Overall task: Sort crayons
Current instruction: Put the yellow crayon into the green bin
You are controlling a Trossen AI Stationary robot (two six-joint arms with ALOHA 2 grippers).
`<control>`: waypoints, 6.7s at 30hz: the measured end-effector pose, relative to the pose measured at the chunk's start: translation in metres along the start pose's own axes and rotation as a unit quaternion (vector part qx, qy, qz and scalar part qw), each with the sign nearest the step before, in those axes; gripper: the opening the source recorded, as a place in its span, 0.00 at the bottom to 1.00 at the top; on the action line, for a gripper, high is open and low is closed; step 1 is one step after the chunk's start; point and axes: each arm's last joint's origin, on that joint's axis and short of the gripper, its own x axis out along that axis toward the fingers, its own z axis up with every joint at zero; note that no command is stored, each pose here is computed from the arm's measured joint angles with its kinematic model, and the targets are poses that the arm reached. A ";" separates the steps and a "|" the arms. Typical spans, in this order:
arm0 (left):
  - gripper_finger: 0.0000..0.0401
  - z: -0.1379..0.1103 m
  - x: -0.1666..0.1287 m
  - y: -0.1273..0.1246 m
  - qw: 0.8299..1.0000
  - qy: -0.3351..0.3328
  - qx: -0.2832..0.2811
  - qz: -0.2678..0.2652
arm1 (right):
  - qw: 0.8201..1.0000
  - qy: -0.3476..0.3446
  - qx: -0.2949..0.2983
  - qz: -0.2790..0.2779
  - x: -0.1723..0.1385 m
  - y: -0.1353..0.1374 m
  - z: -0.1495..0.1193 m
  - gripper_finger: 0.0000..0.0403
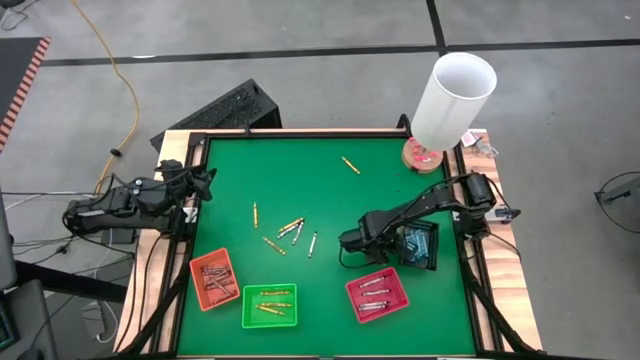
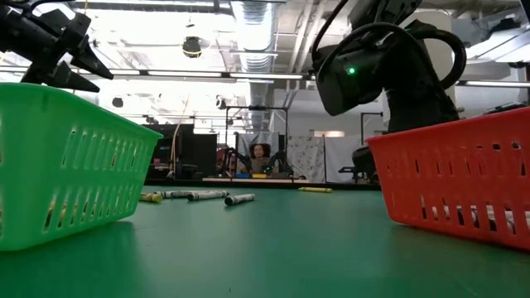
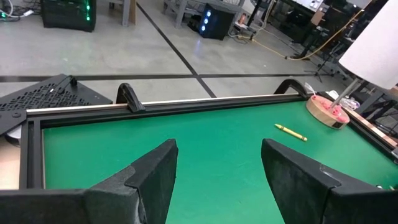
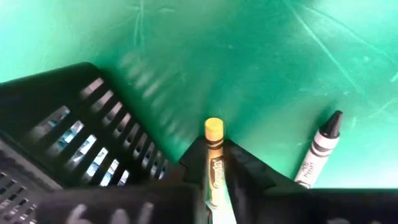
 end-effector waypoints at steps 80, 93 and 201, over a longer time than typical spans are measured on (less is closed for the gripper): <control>0.56 0.001 0.000 0.000 1.000 -0.006 -0.006 0.007 | 0.641 -0.709 0.294 0.002 -0.210 -0.065 0.067 0.00; 0.56 0.001 0.000 0.000 1.000 -0.008 -0.007 0.009 | 0.621 -0.723 0.301 0.001 -0.224 -0.064 0.066 0.00; 0.56 0.000 0.000 0.002 1.000 -0.010 -0.012 0.020 | 0.778 -0.568 0.246 0.109 -0.122 -0.154 0.164 0.09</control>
